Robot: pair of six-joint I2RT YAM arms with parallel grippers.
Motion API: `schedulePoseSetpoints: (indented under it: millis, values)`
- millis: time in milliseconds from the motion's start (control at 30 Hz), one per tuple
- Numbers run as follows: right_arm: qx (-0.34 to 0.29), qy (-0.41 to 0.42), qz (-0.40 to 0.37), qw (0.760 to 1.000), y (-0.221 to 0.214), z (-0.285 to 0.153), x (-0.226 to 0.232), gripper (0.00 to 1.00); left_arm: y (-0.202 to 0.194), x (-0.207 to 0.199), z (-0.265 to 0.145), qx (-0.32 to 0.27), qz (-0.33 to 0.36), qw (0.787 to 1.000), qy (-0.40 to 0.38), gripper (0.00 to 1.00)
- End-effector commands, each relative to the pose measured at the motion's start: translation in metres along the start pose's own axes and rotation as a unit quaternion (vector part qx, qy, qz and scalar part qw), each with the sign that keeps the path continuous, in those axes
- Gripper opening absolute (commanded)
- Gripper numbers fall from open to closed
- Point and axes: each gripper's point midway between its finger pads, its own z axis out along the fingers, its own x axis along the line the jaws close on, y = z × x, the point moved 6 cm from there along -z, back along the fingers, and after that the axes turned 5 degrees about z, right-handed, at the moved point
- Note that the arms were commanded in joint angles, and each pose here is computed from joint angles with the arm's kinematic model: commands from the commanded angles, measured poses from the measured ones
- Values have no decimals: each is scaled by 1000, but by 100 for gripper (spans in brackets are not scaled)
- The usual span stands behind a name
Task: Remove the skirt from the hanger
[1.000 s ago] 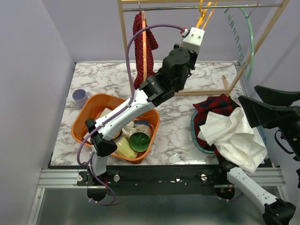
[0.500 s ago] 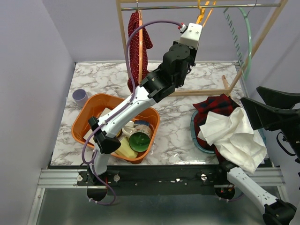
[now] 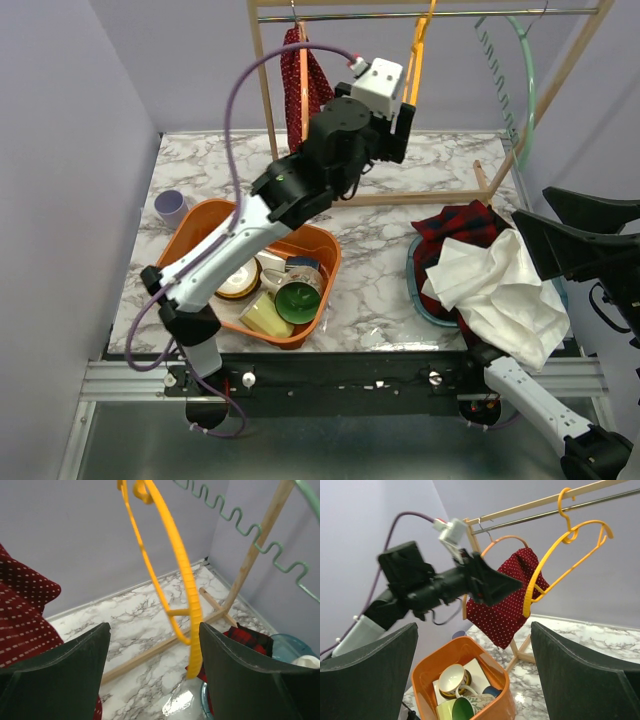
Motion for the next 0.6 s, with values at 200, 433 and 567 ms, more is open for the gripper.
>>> schedulePoseSetpoints:
  millis: [200,433,567]
  values:
    - [18,19,27,999,-7,1,5,100,61,81,-109,-35,-23,993,107,83]
    - [17,20,31,999,-8,-3,5,100,57,110,-98,8,-1,985,173,81]
    - [10,16,27,999,-7,-7,5,100,43,107,-81,24,1,987,157,80]
